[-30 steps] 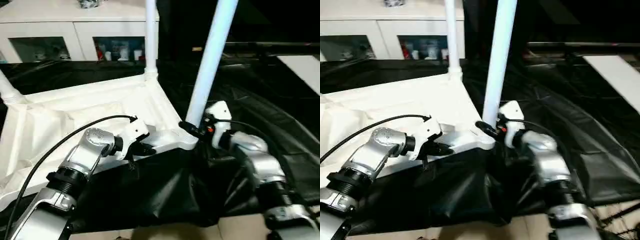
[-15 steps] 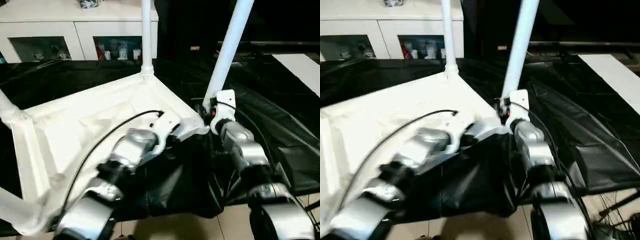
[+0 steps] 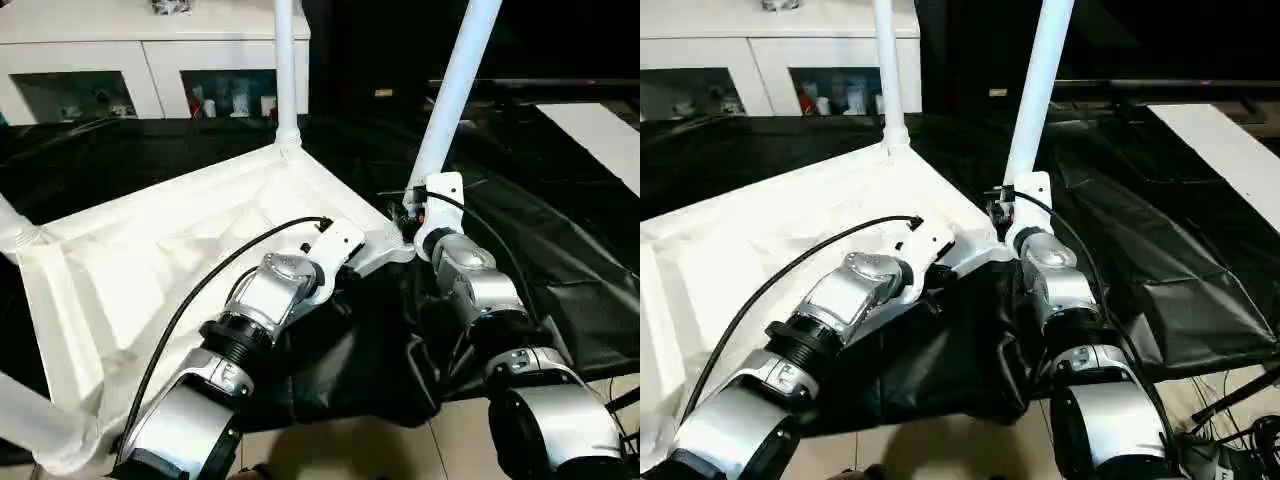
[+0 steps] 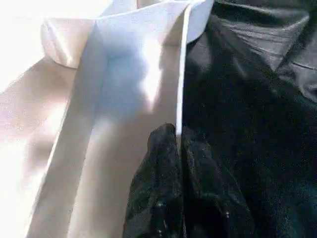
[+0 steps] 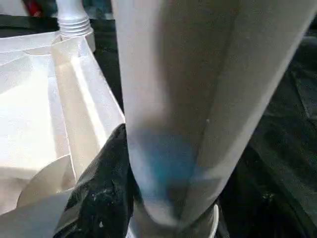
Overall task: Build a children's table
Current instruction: Rotate leg to tighten
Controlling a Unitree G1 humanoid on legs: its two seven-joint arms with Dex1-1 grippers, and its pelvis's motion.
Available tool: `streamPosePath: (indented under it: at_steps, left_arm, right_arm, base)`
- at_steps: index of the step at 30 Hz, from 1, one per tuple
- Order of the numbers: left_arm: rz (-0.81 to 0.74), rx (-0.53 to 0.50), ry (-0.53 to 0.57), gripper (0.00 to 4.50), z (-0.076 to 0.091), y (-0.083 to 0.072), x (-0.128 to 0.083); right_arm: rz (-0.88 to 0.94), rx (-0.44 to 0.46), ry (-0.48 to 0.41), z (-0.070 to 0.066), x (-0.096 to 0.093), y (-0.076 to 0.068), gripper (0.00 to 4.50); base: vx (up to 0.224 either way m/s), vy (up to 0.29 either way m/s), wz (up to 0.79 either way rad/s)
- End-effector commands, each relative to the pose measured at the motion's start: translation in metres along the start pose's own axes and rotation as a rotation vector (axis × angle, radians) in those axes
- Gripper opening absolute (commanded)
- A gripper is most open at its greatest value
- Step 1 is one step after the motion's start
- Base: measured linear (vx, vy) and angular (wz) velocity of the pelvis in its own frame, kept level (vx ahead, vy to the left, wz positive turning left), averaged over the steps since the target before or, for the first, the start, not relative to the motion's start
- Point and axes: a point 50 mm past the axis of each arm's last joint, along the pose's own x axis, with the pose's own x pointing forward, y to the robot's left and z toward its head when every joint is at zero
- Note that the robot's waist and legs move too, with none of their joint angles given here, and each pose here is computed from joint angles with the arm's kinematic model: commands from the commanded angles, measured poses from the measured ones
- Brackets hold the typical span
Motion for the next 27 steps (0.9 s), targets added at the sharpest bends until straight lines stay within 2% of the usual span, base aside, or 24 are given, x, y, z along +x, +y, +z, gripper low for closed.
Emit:
streamPosePath:
  at_steps: [1,3,4,5,8,9,12,17,18,19,21,27]
  left_arm:
    - [-0.001,0.003,-0.015,0.00,0.008,-0.004,0.003]
    - [0.003,0.002,-0.018,0.00,0.008,-0.002,0.002]
    - [0.005,0.003,-0.022,0.00,0.007,0.000,0.001]
    - [0.005,0.003,-0.022,0.00,0.007,0.000,0.001]
    - [0.005,0.009,-0.028,0.00,0.007,0.003,0.000]
    - [0.004,0.011,-0.029,0.00,0.007,0.004,-0.001]
    - [0.001,0.022,-0.036,0.00,0.008,0.006,-0.002]
    - [-0.002,0.032,-0.040,0.00,0.008,0.009,-0.003]
    - [-0.002,0.034,-0.040,0.00,0.008,0.009,-0.004]
    - [-0.002,0.035,-0.042,0.00,0.008,0.010,-0.004]
    - [-0.002,0.036,-0.043,0.00,0.007,0.011,-0.005]
    - [-0.005,0.041,-0.049,0.00,0.006,0.012,-0.006]
  right_arm:
    - [0.105,0.068,0.298,-0.075,-0.012,0.029,1.85]
    - [0.119,0.076,0.257,-0.068,-0.010,0.030,1.85]
    - [0.136,0.088,0.214,-0.061,-0.008,0.029,1.85]
    - [0.137,0.089,0.211,-0.060,-0.008,0.029,2.20]
    - [0.169,0.101,0.149,-0.049,-0.005,0.029,2.41]
    - [0.178,0.098,0.141,-0.047,-0.005,0.029,2.59]
    - [0.197,0.087,0.116,-0.041,-0.004,0.028,2.59]
    - [0.197,0.082,0.087,-0.035,-0.003,0.024,3.00]
    - [0.190,0.081,0.078,-0.034,-0.002,0.023,3.19]
    - [0.197,0.105,0.059,-0.031,-0.002,0.022,3.29]
    - [0.205,0.097,0.053,-0.029,-0.002,0.021,2.74]
    - [0.210,0.098,0.046,-0.028,-0.002,0.019,2.38]
  base:
    - [0.034,-0.009,-0.32]
    - [0.068,0.051,-0.35]
    - [0.034,0.058,-0.11]
    - [-0.055,-0.020,0.32]
    - [-0.025,-0.023,0.14]
    - [0.000,0.000,0.00]
    - [0.000,0.000,0.00]
    - [0.000,0.000,0.00]
    - [0.000,0.000,0.00]
    - [0.000,0.000,0.00]
    - [0.000,0.000,0.00]
    - [0.000,0.000,0.00]
